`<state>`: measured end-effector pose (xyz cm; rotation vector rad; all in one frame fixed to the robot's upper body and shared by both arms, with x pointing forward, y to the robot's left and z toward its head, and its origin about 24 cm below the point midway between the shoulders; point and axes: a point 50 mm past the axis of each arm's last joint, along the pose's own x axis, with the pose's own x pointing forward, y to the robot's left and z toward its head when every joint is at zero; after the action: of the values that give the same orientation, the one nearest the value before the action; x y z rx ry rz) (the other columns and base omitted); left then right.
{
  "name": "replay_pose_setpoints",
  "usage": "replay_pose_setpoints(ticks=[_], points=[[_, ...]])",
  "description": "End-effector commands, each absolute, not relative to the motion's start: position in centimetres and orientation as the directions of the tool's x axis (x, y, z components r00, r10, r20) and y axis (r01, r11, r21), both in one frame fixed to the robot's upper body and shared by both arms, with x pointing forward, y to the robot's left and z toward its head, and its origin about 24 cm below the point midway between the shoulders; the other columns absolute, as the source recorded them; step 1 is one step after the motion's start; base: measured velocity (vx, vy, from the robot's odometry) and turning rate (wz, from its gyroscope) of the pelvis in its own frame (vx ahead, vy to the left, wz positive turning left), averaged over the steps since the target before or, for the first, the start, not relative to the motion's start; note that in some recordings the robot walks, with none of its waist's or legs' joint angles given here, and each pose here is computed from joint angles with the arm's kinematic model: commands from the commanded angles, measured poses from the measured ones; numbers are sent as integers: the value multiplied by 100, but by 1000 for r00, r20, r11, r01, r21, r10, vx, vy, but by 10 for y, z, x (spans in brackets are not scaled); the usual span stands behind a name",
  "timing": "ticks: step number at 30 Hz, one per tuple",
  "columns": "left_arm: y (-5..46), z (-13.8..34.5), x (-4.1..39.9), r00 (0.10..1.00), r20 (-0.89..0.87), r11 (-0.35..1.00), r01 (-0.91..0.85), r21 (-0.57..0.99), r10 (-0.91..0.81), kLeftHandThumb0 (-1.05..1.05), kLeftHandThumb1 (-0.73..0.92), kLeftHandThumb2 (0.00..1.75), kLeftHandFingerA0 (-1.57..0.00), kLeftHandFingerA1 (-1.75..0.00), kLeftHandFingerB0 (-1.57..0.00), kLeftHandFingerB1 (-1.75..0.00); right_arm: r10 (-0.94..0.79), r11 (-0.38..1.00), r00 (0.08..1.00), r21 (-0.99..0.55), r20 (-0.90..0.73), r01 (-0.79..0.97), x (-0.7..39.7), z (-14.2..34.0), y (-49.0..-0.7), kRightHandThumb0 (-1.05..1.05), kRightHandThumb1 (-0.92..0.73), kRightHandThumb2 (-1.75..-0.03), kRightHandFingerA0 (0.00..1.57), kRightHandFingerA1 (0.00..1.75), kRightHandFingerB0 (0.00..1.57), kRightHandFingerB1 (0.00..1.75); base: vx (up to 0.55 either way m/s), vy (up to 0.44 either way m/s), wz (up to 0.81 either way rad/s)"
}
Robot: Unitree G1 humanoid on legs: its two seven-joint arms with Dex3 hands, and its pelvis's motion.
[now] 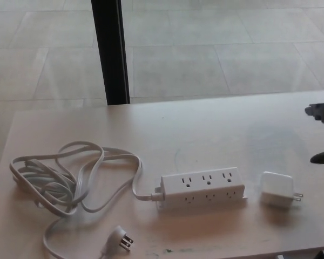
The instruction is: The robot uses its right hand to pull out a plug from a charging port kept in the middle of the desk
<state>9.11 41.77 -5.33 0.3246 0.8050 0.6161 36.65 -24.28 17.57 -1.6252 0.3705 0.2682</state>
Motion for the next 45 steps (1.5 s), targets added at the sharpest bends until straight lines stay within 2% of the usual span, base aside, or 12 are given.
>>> replay_pose_setpoints(ticks=[1,8,9,11,12,19,31,34,35,37,40,45], points=[[421,-51,86,527,-555,764,-408,500,644,-75,86,66,-78,-65,-69,-51,-139,267,960,-943,-243,-200,320,207,-324,-84,-67,-100,105,112,8,39,0,0,0],[423,-49,85,529,-548,761,-421,493,648,-75,87,66,-79,-65,-69,-53,-441,432,894,-891,-74,139,252,216,-414,-76,-80,-64,105,116,16,36,0,0,0],[423,-50,85,528,-553,764,-415,495,645,-75,87,66,-78,-63,-70,-52,-575,448,817,-854,-49,264,214,199,-451,-90,-64,-106,113,115,12,68,0,0,0],[423,-50,84,529,-555,766,-420,486,642,-78,86,66,-78,-65,-69,-51,-673,461,739,-804,-40,376,182,178,-472,-102,-65,-106,108,104,19,82,0,0,0],[423,-50,84,527,-556,766,-423,484,642,-78,86,66,-78,-63,-68,-49,-694,460,719,-793,-40,400,172,169,-476,-101,-83,-60,128,118,2,120,0,0,0],[422,-52,77,518,-566,767,-438,469,642,-76,87,66,-76,-61,-65,-48,-900,345,425,-754,-97,559,87,90,-493,-97,-62,-103,127,127,10,85,0,0,0],[422,-54,75,507,-570,762,-454,461,647,-78,86,66,-76,-61,-65,-50,-955,284,179,-560,-235,779,45,30,-483,-94,-60,-105,120,121,6,74,0,0,0],[422,-55,75,494,-570,754,-444,484,656,-77,87,66,-78,-58,-65,-47,-944,292,150,-530,-295,796,42,17,-478,-97,-59,-106,106,117,4,77,0,0,0],[421,-54,75,501,-568,757,-456,468,653,-77,87,66,-77,-60,-65,-49,-931,294,164,-406,-325,865,40,12,-475,-89,-55,-112,69,113,0,75,0,0,0],[422,-54,74,497,-570,756,-455,471,655,-76,88,66,-77,-60,-64,-48,-930,281,148,-392,-336,876,40,9,-473,-90,-75,-71,85,130,0,102,0,0,0],[422,-55,73,491,-576,756,-445,480,654,-77,89,67,-78,-60,-64,-49,-914,281,136,-355,-383,892,37,3,-469,-88,-56,-109,118,119,5,75,0,0,0],[422,-55,69,483,-584,758,-425,495,652,-75,90,67,-77,-59,-62,-46,-882,309,162,-286,-443,907,35,-6,-465,-84,-68,-81,115,116,0,104,0,0,0]])
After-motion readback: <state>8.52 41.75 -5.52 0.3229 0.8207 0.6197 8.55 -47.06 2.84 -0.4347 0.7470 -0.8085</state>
